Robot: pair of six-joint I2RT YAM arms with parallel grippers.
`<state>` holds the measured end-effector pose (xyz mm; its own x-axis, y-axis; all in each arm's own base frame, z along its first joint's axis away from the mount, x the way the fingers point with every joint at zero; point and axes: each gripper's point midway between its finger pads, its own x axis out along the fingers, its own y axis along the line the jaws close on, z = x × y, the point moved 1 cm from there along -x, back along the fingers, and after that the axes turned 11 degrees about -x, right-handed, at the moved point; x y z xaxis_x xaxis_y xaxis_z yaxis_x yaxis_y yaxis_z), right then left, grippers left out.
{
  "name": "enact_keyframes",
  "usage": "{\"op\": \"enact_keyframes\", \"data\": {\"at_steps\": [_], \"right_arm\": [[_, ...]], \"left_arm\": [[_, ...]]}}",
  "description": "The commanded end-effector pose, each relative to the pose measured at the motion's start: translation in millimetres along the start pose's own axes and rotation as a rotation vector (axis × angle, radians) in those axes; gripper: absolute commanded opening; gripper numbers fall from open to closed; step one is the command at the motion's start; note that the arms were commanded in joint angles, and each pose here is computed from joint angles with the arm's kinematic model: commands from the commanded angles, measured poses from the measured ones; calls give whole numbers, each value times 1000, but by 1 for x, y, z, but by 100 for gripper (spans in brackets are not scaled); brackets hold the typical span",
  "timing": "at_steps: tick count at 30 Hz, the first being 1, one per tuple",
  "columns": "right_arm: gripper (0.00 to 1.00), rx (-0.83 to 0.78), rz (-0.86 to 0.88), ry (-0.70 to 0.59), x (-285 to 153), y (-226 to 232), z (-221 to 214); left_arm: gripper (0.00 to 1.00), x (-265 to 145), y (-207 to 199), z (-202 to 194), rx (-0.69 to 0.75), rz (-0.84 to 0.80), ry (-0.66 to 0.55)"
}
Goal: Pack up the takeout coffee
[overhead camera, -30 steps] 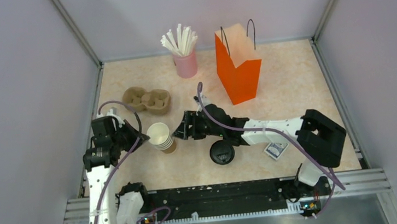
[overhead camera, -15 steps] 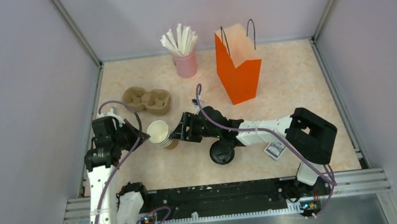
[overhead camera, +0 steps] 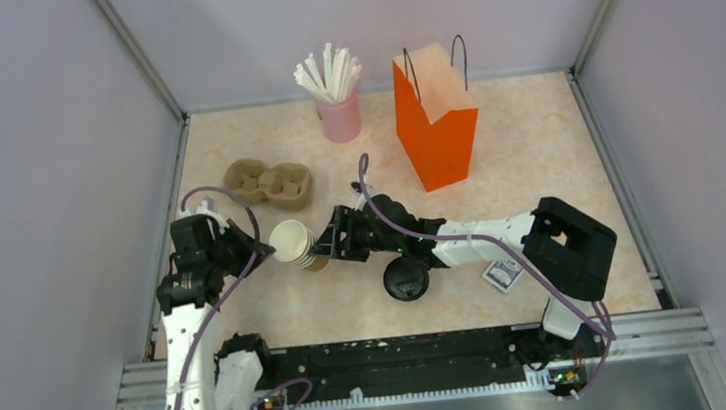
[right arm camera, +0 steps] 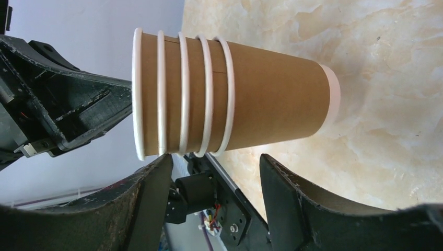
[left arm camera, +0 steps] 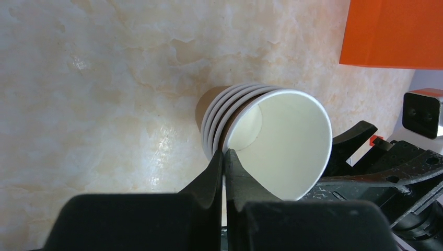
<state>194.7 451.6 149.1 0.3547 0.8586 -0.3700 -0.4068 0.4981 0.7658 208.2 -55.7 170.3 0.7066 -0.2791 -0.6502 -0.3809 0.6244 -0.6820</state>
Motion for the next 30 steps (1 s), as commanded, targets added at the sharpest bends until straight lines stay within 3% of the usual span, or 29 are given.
{"op": "enact_keyframes", "data": {"at_steps": [1,18,30], "right_arm": [[62,-5,91,-66,-13,30,16],[61,10,42,-87,-8,14,15],[59,-10,-23,-57,10,-6,6]], "left_arm": [[0,1,-6,6,7,-32,-36],[0,-1,-12,2,-26,-62,-15],[0,-35,-53,33,-12,-135,-142]]}}
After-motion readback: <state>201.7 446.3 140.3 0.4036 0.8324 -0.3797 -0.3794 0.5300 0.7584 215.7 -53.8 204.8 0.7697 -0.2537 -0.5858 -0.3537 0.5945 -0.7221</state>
